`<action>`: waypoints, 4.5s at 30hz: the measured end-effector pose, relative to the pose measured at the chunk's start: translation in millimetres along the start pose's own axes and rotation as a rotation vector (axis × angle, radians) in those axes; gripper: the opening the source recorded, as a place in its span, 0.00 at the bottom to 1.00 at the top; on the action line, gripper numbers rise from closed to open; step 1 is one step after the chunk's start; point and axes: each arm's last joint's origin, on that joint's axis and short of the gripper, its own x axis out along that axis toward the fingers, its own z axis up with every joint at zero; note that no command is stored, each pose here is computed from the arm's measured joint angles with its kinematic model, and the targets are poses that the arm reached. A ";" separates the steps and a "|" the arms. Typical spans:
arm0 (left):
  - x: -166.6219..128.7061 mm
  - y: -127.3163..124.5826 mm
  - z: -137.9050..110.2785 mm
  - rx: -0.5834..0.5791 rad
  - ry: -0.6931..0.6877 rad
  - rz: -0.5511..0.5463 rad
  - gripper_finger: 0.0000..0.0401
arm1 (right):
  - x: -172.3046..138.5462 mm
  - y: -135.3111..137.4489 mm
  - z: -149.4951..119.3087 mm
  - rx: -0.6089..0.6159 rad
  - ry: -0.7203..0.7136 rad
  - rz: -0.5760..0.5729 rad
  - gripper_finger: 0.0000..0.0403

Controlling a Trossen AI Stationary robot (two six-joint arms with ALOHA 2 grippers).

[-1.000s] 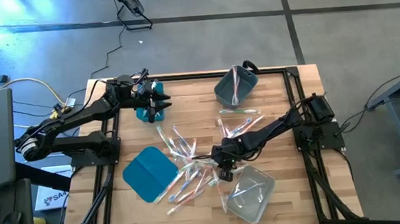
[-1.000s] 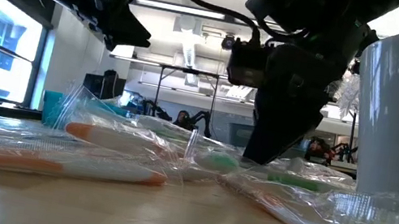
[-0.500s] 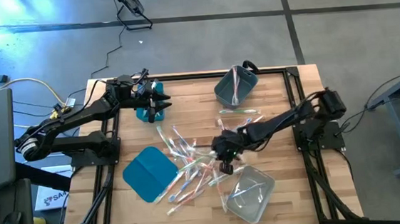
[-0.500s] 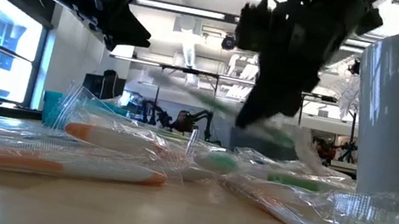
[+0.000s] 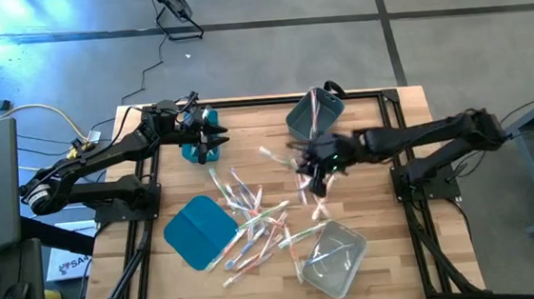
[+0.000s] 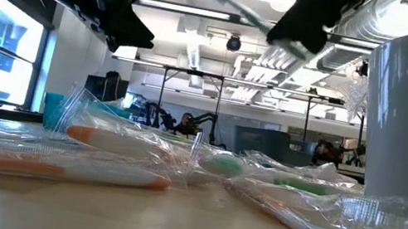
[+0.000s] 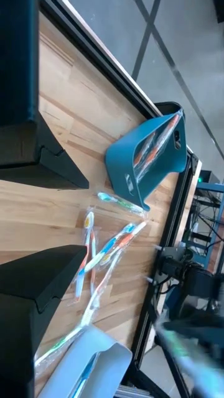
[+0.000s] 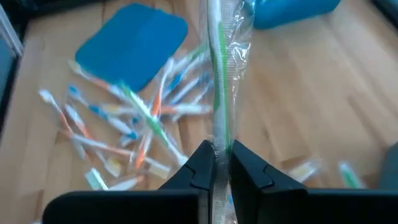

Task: Pick & Place Toothbrushes
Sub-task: Put the green toothbrush into the blue bin

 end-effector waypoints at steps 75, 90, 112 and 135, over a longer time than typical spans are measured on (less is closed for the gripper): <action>70.5 -35.8 18.5 0.131 -0.340 -0.188 0.38 | 36.7 -91.0 -48.0 -0.207 -0.602 0.131 0.05; 120.2 -44.6 48.5 0.126 -0.343 -0.309 0.38 | 36.8 -91.2 -47.8 -0.202 -0.606 0.105 0.05; 138.0 -52.6 62.7 0.151 -0.379 -0.269 0.37 | 36.9 -91.2 -48.1 -0.202 -0.601 0.106 0.05; 138.3 -52.5 61.8 0.145 -0.367 -0.273 0.04 | 37.1 -91.4 -48.4 -0.217 -0.598 0.097 0.05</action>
